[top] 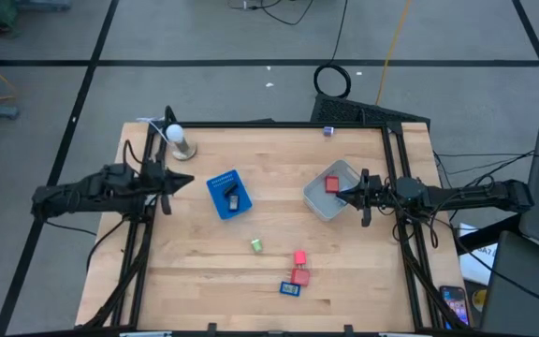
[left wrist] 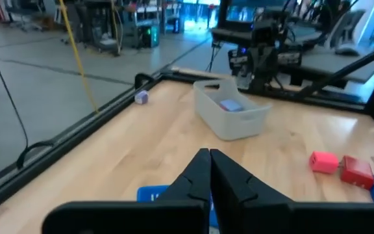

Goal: Pick & Place Office items
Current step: Put the pink charger adapter into the grey bin

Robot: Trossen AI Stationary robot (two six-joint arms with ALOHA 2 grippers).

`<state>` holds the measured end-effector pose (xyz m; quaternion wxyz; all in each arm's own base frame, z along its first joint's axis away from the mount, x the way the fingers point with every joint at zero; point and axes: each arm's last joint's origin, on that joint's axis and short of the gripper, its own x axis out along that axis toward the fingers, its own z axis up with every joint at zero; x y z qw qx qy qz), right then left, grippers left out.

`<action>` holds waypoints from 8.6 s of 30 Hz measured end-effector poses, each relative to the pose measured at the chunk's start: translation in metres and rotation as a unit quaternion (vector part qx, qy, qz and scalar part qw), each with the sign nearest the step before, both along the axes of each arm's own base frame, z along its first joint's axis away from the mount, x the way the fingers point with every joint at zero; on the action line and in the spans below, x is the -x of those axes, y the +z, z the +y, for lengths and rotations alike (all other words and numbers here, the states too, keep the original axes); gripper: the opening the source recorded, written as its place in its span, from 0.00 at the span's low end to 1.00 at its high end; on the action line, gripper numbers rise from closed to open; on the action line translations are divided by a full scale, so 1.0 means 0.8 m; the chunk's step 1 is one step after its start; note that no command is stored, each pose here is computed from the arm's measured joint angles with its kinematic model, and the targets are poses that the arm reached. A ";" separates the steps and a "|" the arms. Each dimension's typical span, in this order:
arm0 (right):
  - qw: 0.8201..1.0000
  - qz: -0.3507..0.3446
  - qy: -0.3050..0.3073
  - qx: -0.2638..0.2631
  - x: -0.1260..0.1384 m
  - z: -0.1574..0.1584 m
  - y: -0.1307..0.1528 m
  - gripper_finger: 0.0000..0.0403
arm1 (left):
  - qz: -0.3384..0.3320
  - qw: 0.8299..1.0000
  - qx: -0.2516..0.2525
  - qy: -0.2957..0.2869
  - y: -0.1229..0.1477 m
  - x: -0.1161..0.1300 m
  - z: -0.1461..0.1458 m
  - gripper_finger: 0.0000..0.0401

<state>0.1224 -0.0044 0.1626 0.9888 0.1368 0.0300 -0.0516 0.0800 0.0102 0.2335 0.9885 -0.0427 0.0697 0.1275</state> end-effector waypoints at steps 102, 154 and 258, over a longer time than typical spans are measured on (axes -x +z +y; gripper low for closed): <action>0.957 0.231 0.120 0.130 -0.175 0.184 -0.028 0.78 | 0.098 0.994 0.010 -0.043 -0.105 -0.037 -0.001 0.06; 0.951 0.240 0.117 0.157 -0.182 0.185 -0.051 0.40 | 0.099 0.994 0.010 -0.044 -0.105 -0.037 -0.001 0.06; 0.854 0.474 -0.214 0.001 -0.073 -0.027 -0.003 0.40 | 0.098 0.994 0.011 -0.043 -0.105 -0.037 -0.001 0.06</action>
